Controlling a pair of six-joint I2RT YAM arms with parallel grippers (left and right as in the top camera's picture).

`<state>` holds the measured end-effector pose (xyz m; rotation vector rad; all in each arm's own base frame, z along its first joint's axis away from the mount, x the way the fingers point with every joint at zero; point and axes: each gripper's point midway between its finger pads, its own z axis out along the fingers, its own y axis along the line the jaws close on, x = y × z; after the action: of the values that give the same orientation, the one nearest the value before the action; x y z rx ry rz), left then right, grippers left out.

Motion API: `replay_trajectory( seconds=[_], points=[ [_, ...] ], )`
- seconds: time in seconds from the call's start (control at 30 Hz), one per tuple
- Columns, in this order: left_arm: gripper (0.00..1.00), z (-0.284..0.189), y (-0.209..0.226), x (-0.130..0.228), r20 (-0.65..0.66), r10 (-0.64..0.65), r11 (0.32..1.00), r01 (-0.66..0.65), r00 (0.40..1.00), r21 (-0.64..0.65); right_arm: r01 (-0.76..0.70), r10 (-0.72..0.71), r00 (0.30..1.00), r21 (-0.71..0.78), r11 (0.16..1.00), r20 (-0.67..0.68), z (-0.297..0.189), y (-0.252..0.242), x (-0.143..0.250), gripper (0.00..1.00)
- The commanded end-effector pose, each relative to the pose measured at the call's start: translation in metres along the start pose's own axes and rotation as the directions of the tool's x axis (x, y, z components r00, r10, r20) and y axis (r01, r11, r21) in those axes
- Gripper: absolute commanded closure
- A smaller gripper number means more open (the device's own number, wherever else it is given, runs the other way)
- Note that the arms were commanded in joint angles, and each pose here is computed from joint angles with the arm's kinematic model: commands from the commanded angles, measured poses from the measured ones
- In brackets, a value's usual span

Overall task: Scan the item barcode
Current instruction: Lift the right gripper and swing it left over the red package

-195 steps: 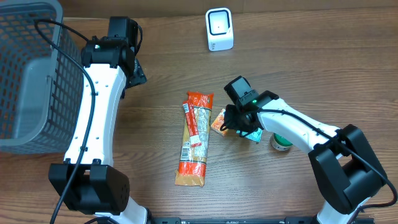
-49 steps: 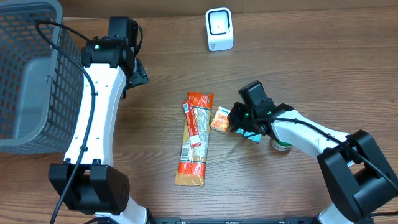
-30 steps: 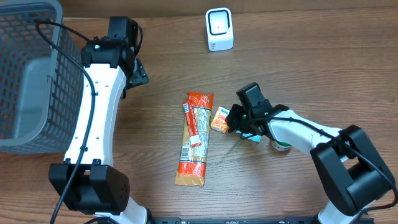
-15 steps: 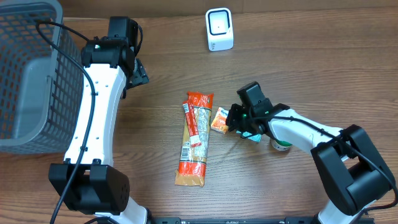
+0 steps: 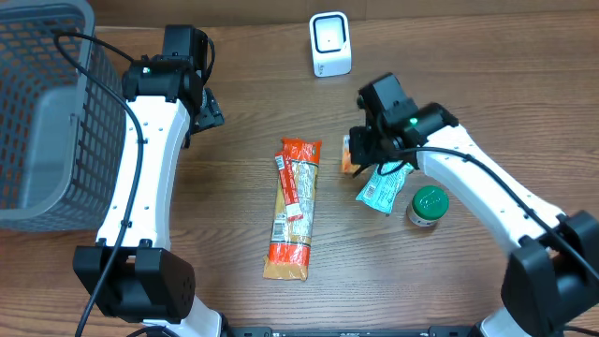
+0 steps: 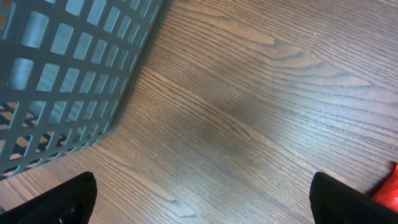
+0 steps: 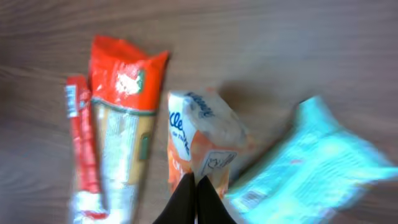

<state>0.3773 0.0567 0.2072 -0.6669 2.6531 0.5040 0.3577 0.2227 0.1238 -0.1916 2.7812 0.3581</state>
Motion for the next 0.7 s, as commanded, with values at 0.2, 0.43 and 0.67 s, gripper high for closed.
replay_trajectory(
  seconds=[0.2,0.43,0.67],
  points=[
    [0.00,-0.006,-0.002,-0.003,0.017,-0.006,1.000,0.006,1.000,0.012,0.302,-0.394,0.915,0.500,0.811,0.086,-0.021,-0.003,-0.016,0.96],
    [0.00,-0.006,-0.002,-0.003,0.017,-0.006,1.000,0.006,1.000,0.012,0.398,-0.517,0.856,0.652,0.645,-0.011,0.010,0.009,0.000,0.96],
    [0.00,-0.006,-0.002,-0.003,0.017,-0.006,1.000,0.006,1.000,0.012,0.458,-0.542,0.835,0.667,0.588,-0.094,0.039,0.009,0.016,0.96]
  ],
)
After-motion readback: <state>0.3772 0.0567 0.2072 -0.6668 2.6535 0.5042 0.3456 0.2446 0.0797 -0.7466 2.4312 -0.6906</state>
